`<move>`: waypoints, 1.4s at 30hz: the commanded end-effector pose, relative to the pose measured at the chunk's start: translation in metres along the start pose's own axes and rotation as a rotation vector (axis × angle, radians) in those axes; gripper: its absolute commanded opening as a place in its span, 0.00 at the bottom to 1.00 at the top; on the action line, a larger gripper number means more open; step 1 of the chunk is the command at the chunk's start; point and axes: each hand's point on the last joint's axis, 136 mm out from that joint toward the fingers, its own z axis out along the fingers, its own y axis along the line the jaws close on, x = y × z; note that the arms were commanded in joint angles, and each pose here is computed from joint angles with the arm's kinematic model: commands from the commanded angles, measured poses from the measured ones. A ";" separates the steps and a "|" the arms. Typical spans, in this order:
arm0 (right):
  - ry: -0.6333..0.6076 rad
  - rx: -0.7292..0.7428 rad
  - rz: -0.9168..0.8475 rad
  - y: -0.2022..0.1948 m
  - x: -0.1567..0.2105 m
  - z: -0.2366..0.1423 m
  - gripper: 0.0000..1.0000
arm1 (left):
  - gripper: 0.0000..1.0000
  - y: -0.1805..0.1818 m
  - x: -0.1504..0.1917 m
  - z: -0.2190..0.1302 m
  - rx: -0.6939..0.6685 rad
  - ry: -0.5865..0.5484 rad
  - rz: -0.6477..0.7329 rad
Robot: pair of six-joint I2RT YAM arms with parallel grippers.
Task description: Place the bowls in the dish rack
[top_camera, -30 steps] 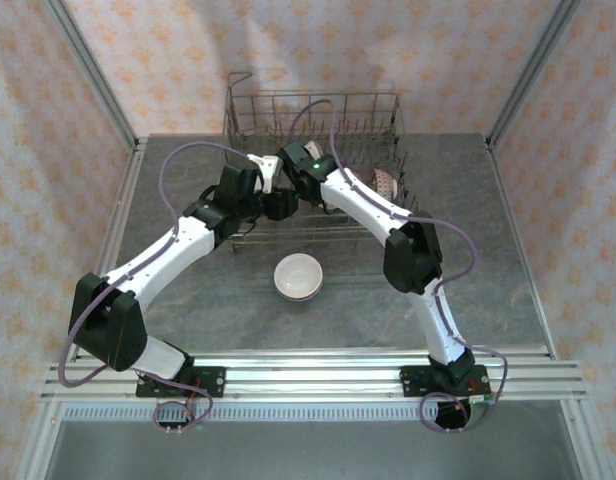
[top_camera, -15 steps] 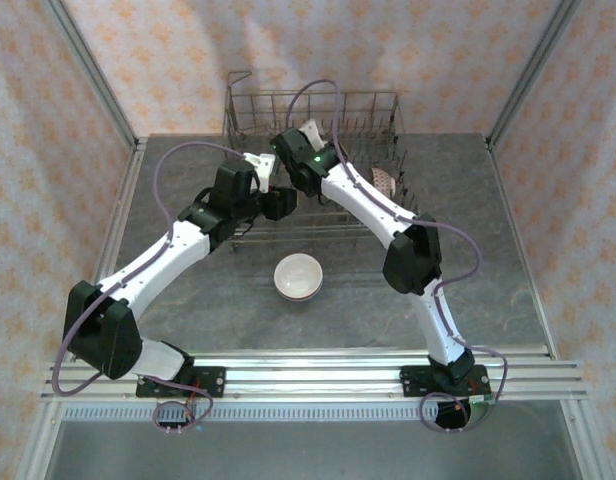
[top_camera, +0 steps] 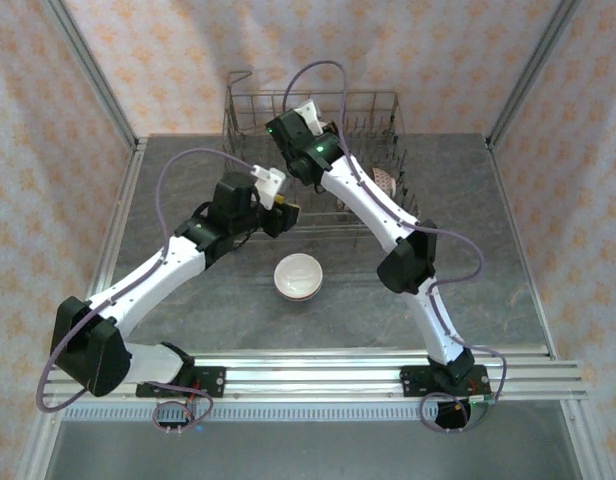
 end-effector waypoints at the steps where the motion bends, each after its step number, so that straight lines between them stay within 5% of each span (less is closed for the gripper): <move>1: 0.038 -0.016 0.022 -0.019 0.006 -0.008 0.05 | 0.51 -0.010 -0.014 0.000 -0.041 -0.019 0.285; 10: 0.170 -0.220 0.113 -0.035 0.035 -0.022 0.05 | 0.51 -0.017 -0.028 0.027 -0.083 -0.077 0.608; 19: 0.257 -0.311 0.110 -0.052 0.057 -0.042 0.05 | 0.52 -0.035 -0.017 0.040 0.015 -0.106 0.941; 35: 0.305 -0.412 0.101 -0.064 0.074 -0.072 0.06 | 0.53 -0.047 -0.035 0.053 0.030 -0.154 0.979; 42: 0.294 -0.456 0.119 -0.060 0.069 -0.077 0.07 | 0.51 -0.058 -0.024 0.063 0.091 -0.088 1.030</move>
